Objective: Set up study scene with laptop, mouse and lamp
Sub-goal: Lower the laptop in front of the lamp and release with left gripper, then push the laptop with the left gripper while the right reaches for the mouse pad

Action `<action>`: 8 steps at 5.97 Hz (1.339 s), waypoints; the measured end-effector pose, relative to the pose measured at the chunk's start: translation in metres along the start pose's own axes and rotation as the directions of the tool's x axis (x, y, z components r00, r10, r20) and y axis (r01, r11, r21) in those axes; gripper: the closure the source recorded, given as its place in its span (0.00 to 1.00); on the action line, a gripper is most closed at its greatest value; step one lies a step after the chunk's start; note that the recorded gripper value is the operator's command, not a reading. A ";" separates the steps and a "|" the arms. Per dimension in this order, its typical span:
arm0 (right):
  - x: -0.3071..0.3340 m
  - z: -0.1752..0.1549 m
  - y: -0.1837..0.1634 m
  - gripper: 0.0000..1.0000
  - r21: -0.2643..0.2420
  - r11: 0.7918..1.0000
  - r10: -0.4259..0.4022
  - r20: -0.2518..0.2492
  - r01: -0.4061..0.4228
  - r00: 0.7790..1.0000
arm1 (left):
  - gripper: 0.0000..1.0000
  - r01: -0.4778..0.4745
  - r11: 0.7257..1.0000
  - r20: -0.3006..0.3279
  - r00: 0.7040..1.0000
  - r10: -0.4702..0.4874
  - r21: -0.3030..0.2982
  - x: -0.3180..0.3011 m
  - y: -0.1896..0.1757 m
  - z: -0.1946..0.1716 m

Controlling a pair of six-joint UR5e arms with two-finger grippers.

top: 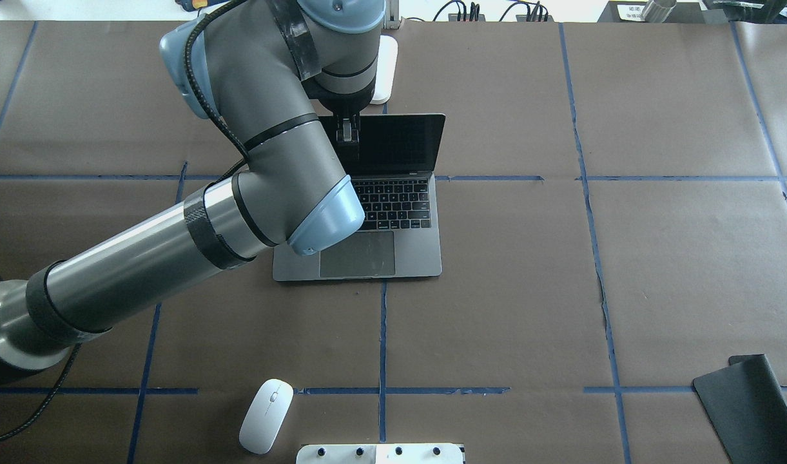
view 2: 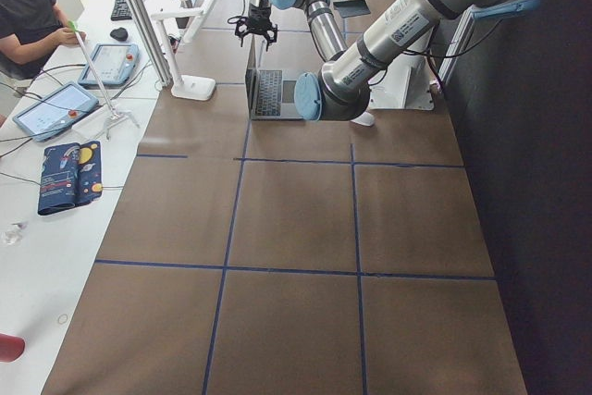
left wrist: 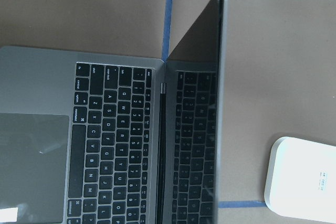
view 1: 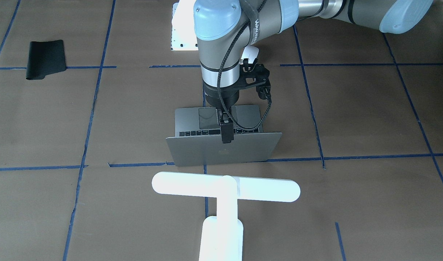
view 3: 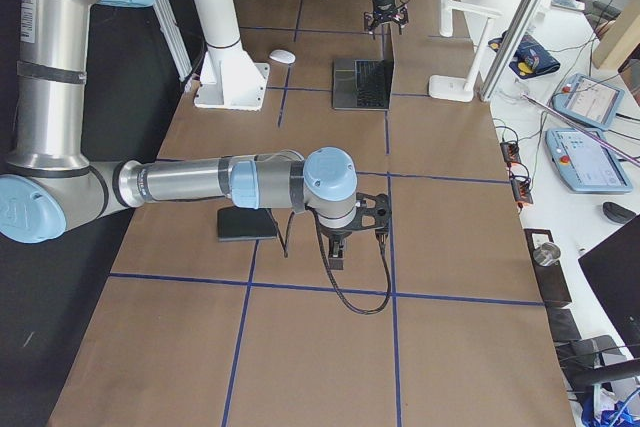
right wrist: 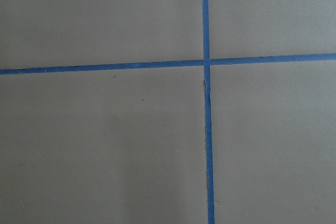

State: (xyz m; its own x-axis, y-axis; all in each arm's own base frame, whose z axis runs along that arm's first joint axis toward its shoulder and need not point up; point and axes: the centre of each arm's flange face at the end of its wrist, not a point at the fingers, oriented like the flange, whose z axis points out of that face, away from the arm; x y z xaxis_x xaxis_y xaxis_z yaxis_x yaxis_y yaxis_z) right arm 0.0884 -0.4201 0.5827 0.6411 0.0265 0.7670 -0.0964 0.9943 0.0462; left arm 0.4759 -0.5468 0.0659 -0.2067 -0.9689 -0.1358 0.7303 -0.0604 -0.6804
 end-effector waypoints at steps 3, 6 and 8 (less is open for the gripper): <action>-0.015 -0.012 -0.002 0.00 0.025 0.997 0.068 0.003 -0.068 0.998 | 0.00 -0.217 0.974 -0.042 0.976 0.215 -0.059 -0.040 -0.066 -0.030; -0.059 -0.004 -0.008 0.00 0.020 0.994 0.109 0.018 -0.110 0.994 | 0.00 -0.538 0.839 -0.084 0.842 0.532 -0.080 -0.089 -0.130 -0.046; -0.120 0.034 -0.009 0.00 0.014 0.989 0.148 0.064 -0.149 0.987 | 0.00 -0.639 0.765 -0.083 0.769 0.634 -0.081 -0.103 -0.134 -0.043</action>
State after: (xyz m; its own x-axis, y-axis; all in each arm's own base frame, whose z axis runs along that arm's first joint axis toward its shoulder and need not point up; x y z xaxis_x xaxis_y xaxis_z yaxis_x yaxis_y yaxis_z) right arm -0.0138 -0.4354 0.5118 0.5699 0.1666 0.8047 -0.2015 0.9777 -0.0597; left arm 0.3708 -0.4282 0.1403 0.2502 -0.7636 -0.5953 0.6379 0.5925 -0.4919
